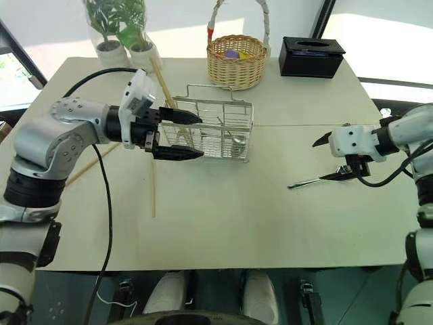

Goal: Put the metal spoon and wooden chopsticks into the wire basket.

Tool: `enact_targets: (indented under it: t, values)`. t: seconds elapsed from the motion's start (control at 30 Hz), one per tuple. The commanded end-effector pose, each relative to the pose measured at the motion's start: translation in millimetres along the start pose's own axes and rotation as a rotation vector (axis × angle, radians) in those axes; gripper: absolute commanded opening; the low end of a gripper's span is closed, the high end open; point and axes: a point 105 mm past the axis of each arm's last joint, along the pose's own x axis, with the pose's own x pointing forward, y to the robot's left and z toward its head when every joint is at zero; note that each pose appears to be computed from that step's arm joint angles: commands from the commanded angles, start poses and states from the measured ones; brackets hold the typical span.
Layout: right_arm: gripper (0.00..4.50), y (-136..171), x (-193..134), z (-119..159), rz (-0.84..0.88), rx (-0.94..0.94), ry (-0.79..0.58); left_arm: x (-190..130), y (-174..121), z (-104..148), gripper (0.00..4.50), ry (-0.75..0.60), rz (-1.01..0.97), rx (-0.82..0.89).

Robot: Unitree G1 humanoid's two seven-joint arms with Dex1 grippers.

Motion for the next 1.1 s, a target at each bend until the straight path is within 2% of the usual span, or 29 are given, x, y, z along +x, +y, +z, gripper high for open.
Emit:
enact_targets:
  t: [0.03,0.23,0.43,0.7,0.87,0.97,1.1]
  values:
    - [4.50,-3,1,-4,0.033,-0.015,0.036,7,0,10,4.48,-0.004,-0.052,0.015]
    - [4.50,2,16,-21,0.106,-0.003,0.134,22,-1,11,4.48,0.005,-0.094,0.022]
    - [4.50,4,38,-33,0.089,0.018,0.190,18,-3,15,4.48,0.000,-0.086,0.043]
    - [4.50,-2,55,-30,0.059,0.050,0.174,10,-10,5,4.48,0.055,-0.112,0.012]
    - [4.50,-6,57,-27,0.048,0.078,0.163,5,-17,-9,4.48,0.135,-0.176,-0.088]
    - [4.50,-5,57,-27,0.058,0.084,0.157,4,-13,-21,4.48,0.179,-0.179,-0.214]
    - [4.50,-5,58,-26,0.064,0.084,0.152,3,-8,-31,4.48,0.198,-0.166,-0.274]
